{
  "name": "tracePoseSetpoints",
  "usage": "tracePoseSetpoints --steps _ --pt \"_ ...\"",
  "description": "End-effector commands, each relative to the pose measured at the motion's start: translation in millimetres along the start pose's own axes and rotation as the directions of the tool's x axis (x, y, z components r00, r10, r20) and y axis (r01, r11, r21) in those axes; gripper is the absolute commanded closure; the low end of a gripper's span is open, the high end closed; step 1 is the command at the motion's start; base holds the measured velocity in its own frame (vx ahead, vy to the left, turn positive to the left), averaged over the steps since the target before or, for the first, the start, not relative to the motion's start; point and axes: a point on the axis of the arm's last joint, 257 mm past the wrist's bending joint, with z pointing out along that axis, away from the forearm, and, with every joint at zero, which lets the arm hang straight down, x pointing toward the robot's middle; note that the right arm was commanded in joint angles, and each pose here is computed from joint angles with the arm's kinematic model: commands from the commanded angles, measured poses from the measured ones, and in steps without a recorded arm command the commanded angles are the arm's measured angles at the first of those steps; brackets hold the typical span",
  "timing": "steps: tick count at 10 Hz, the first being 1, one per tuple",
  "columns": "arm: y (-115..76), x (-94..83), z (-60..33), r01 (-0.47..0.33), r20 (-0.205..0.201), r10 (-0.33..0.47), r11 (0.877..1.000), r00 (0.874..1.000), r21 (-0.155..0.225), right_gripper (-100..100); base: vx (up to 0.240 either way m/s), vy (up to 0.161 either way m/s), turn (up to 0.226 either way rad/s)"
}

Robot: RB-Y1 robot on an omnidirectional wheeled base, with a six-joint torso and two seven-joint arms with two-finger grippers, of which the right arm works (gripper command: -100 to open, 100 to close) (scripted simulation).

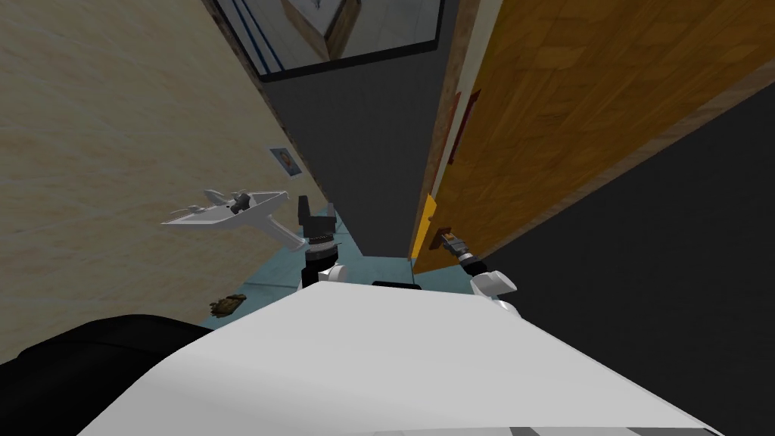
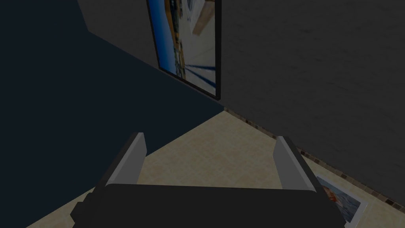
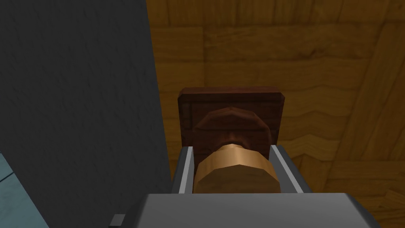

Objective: Pull the door open

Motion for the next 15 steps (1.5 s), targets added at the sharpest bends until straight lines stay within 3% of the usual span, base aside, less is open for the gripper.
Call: tracePoseSetpoints --steps 1,4,15 --pt "-2.5 -1.8 -0.6 -0.004 0.002 0.004 1.0 1.0 0.004 100 -0.017 -0.006 0.002" --pt "-0.5 -2.3 -3.4 -0.004 0.002 0.004 1.0 1.0 0.014 100 -0.031 -0.018 0.036" --pt "-1.7 -4.6 -21.1 -0.021 -0.007 0.022 0.994 1.0 0.105 100 -0.179 -0.121 0.121"
